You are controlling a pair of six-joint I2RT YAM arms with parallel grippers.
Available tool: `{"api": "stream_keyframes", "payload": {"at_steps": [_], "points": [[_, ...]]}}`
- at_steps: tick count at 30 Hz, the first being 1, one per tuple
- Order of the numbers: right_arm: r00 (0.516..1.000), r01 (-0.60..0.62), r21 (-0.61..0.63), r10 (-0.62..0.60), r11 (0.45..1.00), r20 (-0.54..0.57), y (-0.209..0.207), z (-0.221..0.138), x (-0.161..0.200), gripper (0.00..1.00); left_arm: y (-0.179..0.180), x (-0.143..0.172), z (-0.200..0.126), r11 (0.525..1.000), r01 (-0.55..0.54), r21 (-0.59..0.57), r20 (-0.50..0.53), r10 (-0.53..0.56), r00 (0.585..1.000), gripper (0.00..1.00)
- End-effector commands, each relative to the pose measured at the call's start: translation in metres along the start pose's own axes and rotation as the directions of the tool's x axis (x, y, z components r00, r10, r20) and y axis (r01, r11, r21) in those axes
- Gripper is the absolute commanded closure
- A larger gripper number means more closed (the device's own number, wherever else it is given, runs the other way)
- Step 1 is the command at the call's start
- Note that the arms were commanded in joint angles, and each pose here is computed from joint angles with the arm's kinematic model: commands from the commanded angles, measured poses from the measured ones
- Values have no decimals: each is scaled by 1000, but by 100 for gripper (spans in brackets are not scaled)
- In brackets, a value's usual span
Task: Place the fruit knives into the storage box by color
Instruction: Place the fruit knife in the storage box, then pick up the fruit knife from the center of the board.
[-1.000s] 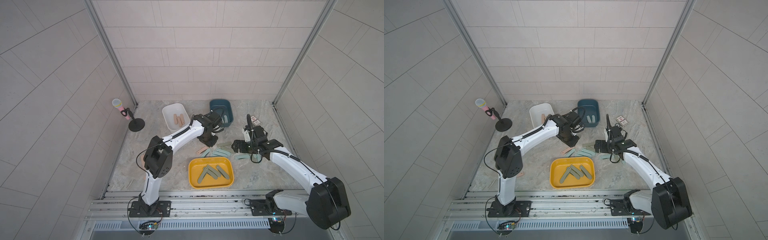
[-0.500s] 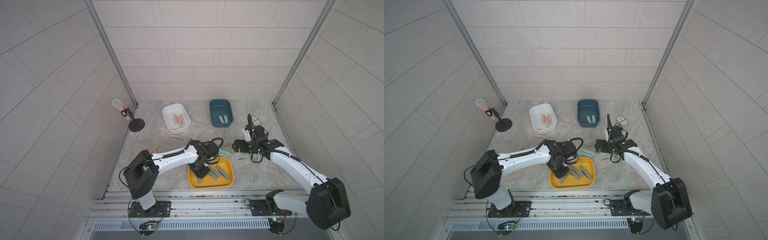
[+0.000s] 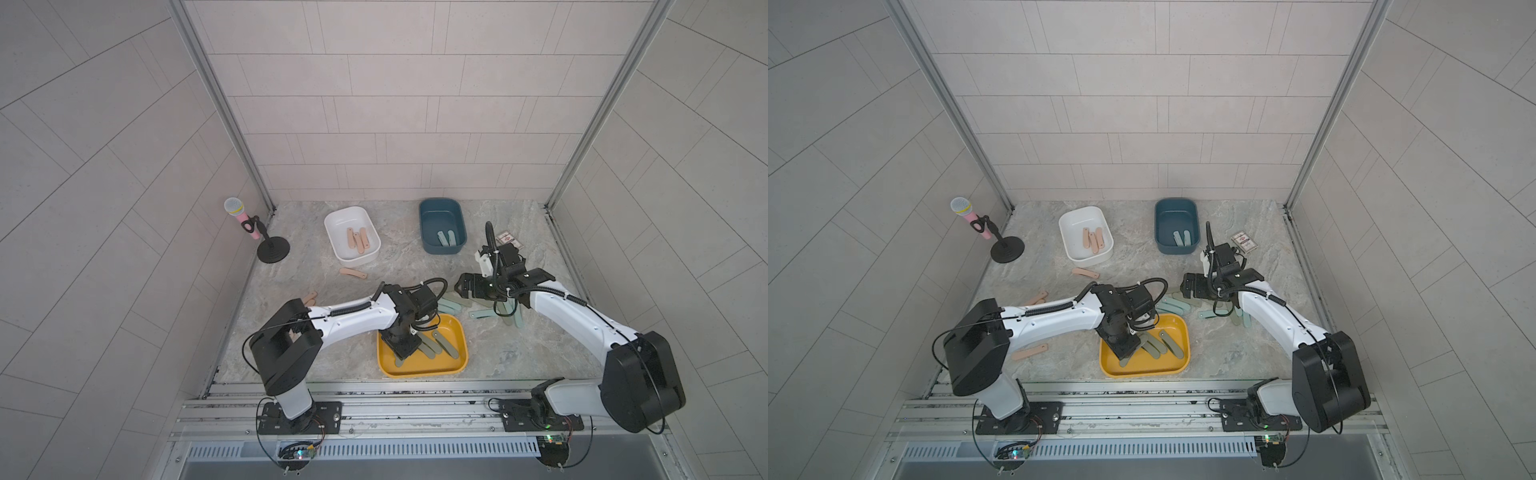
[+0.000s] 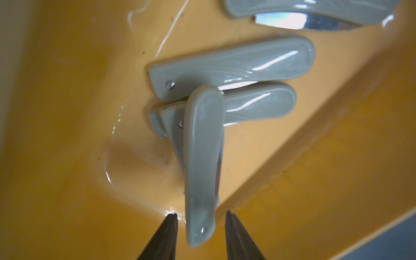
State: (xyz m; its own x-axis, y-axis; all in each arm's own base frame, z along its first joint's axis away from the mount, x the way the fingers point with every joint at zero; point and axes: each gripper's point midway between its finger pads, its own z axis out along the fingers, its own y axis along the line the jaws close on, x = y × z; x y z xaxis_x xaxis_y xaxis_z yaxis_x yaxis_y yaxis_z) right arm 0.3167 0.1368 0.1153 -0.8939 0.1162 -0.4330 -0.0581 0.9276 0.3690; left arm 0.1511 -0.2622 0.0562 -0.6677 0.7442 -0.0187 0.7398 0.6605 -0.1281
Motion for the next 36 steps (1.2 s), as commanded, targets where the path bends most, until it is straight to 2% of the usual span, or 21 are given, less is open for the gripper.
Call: {"api": "stream_keyframes", "payload": {"at_steps": [1, 5, 10, 14, 17, 24, 34, 36], "points": [[1000, -8, -20, 8, 1000, -14, 7, 8, -4, 0, -1, -3, -5, 1000, 2, 27, 14, -3, 1000, 47], [999, -13, -40, 12, 999, -39, 12, 22, -4, 0, -2, -13, -24, 995, 43, 87, 68, -49, 996, 38], [997, -15, -64, 11, 998, -73, 19, 41, -4, 0, 3, -39, -68, 985, 87, 150, 198, -116, 973, 25], [996, -23, -85, 15, 996, -89, 25, 56, -7, 0, 23, -57, -88, 974, 160, 159, 267, -199, 943, 23], [995, -27, -87, 19, 996, -102, 26, 67, -9, 0, 41, -66, -91, 961, 210, 179, 295, -256, 921, 22], [991, -33, -80, 22, 996, -132, 23, 89, -9, 0, 67, -77, -87, 944, 276, 183, 296, -321, 900, 21], [987, -36, -98, 20, 995, -159, 33, 117, -24, 0, 92, -74, -80, 917, 348, 194, 275, -391, 878, 21], [987, -42, -114, 23, 993, -160, 39, 121, -26, 0, 94, -73, -77, 913, 362, 188, 260, -402, 878, 15]]}}
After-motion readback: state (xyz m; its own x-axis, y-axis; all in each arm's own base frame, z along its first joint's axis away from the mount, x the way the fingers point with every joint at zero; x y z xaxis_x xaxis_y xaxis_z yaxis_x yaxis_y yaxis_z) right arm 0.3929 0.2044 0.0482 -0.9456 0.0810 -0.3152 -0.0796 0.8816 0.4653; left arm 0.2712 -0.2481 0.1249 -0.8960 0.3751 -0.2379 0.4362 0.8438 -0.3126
